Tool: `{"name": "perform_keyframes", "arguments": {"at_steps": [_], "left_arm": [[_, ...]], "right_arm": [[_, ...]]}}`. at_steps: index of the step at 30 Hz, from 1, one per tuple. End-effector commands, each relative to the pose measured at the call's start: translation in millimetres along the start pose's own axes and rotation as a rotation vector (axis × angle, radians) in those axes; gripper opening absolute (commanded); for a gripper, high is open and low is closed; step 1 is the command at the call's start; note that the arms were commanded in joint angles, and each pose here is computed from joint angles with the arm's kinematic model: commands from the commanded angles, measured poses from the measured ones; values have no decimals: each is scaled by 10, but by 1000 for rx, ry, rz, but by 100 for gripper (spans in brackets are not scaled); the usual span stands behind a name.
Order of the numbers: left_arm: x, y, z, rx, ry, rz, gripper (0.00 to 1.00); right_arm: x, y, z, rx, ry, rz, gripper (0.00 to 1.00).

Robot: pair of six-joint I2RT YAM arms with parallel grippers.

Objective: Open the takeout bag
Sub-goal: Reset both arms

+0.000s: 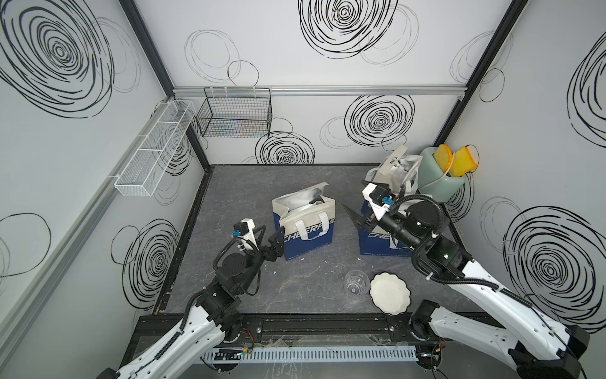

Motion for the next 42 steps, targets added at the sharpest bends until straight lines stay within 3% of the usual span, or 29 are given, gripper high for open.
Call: {"name": "perform_keyframes", "arguments": {"at_steps": [1, 5, 9, 18, 21, 26, 31, 34, 42], "left_arm": [[18, 24, 266, -101, -35, 61, 89], [114, 38, 322, -138, -91, 122, 89], [203, 64, 317, -158, -107, 158, 89], [496, 102, 279, -197, -195, 298, 92], [552, 111, 242, -192, -210, 319, 92], [568, 122, 191, -193, -205, 300, 92], [590, 98, 139, -176, -207, 303, 92], [609, 80, 105, -165, -209, 309, 92], [621, 72, 56, -154, -211, 296, 93]], "right_arm": [[-1, 221, -266, 90, -155, -44, 91], [-77, 550, -558, 183, -292, -147, 92], [20, 791, -781, 224, -348, -141, 93], [106, 797, -1274, 284, -336, -198, 92], [84, 835, -1451, 323, -389, -257, 88], [177, 827, -1438, 343, -422, -220, 80], [321, 809, -1586, 469, -541, -202, 72], [360, 841, -1752, 549, -669, -270, 69], [433, 954, -2219, 703, -746, -405, 62]]}}
Point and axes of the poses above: each gripper's point midway between its finger pads, its own y axis back along the fingers, its own x axis along the line the jaws close on, z = x × y, the point moved 1 cm from there along y, back along the fingers, and after that the axes turned 8 degrees about y, right-handed, at the moved point
